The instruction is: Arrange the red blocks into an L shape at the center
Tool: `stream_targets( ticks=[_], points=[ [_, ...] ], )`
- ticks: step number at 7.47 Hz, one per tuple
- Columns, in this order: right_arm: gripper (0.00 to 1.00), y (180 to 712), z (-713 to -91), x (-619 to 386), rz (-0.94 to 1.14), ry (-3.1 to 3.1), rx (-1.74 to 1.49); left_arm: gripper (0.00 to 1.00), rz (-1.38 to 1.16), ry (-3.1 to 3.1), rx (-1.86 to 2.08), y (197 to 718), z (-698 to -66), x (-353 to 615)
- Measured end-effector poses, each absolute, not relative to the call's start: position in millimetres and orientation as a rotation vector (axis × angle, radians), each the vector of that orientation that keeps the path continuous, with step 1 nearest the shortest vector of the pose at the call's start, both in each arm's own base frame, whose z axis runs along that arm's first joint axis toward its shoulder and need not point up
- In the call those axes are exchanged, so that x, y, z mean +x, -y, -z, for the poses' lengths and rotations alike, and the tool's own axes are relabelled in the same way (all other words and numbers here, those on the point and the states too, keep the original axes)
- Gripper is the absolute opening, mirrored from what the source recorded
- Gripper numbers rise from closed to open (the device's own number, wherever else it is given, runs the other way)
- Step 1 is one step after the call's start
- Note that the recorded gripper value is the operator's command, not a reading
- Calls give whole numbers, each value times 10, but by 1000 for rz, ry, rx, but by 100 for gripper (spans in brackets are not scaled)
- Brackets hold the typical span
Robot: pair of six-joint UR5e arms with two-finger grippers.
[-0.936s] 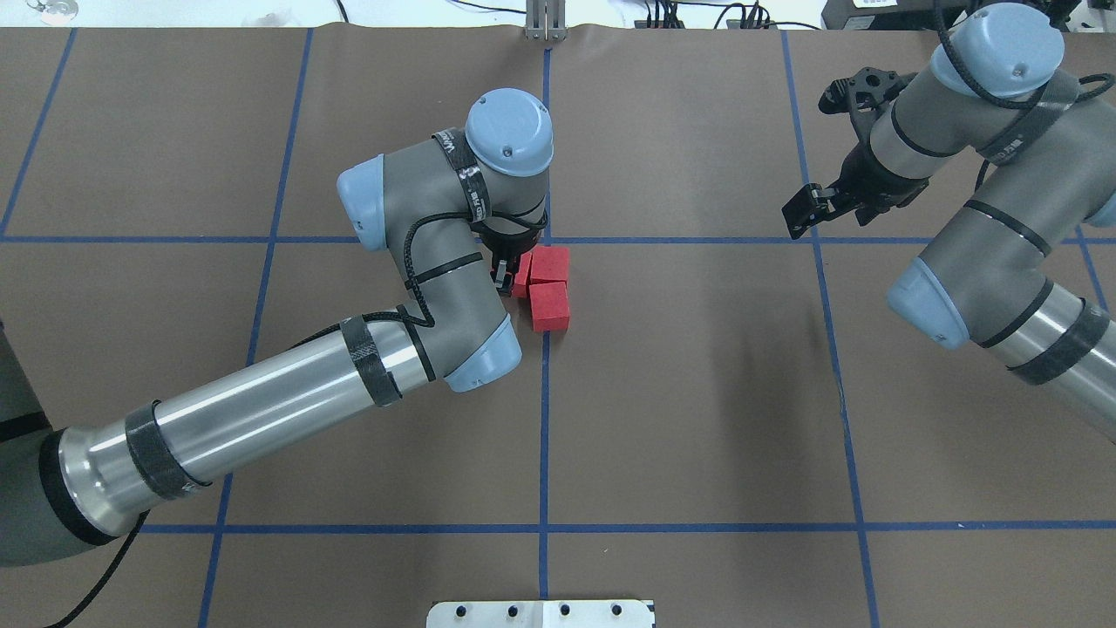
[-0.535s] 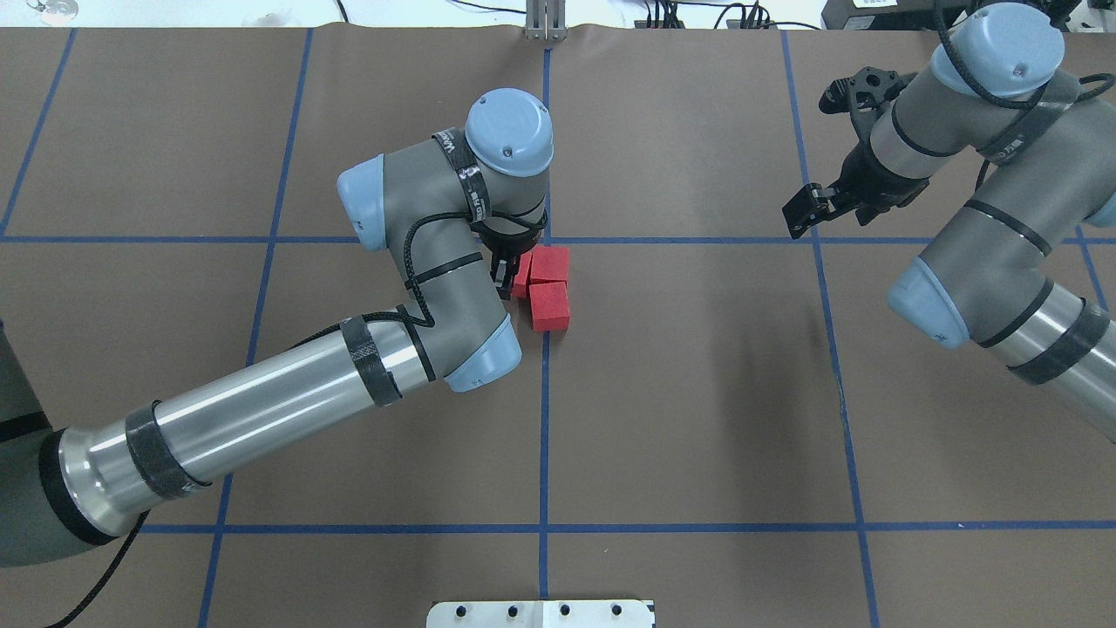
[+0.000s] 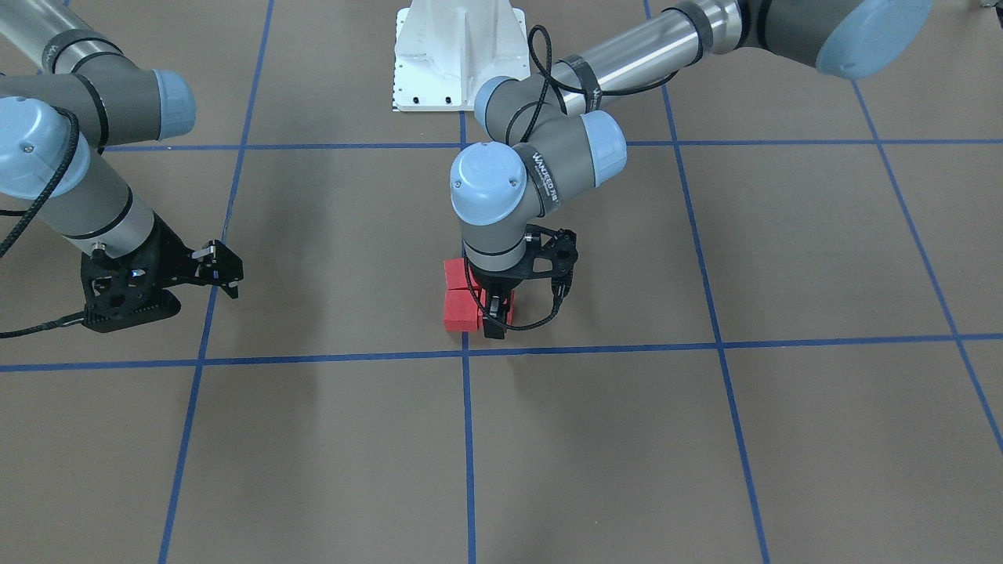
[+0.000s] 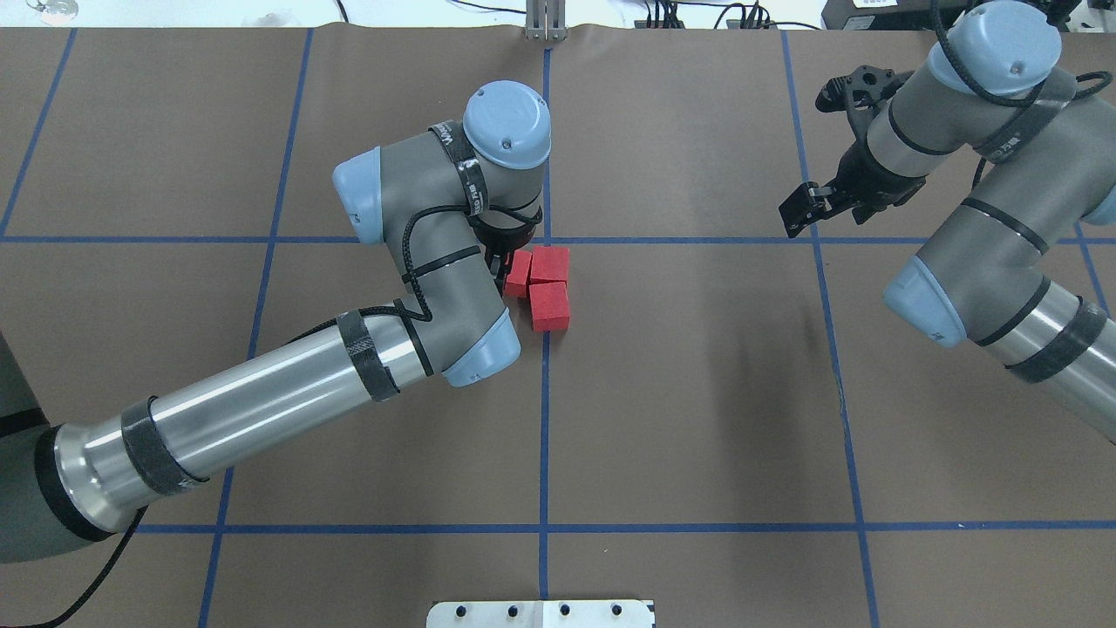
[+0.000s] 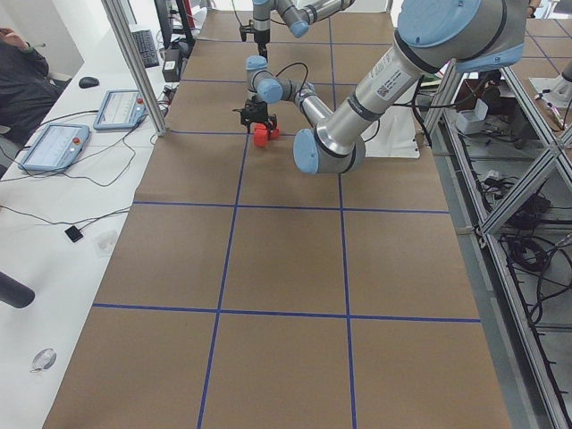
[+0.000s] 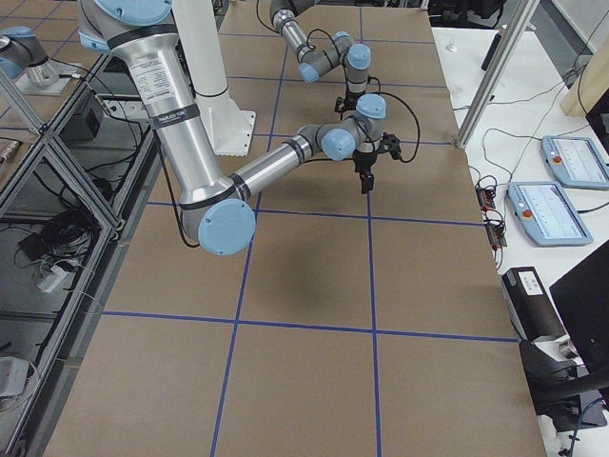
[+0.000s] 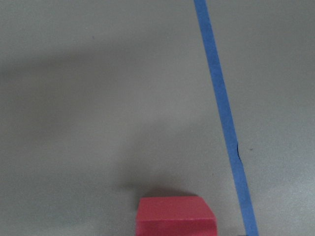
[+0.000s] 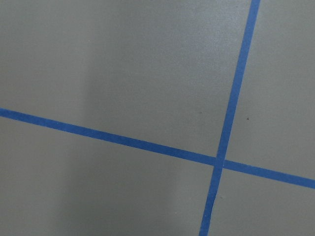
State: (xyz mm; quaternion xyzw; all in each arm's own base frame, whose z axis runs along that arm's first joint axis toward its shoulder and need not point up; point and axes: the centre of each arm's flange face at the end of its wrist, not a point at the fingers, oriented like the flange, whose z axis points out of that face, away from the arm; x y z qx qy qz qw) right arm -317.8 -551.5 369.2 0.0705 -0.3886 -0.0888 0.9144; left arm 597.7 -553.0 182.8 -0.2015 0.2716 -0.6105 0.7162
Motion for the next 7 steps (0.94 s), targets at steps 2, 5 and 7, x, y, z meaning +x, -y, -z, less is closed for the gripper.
stream_targets(
  ticks=[2,5,7],
  points=[
    [99,5542,-3584,-3193,186,808,158,100,1370,-558,-415,5689,-1744,5611],
    [99,5640,-3563,-3053,166,800,185,100,1163,-608,-303,5767,-1944,4898],
    [99,5728,-3662,-2855,131,772,200,100,871,-638,-171,5553,-2629,4113]
  ],
)
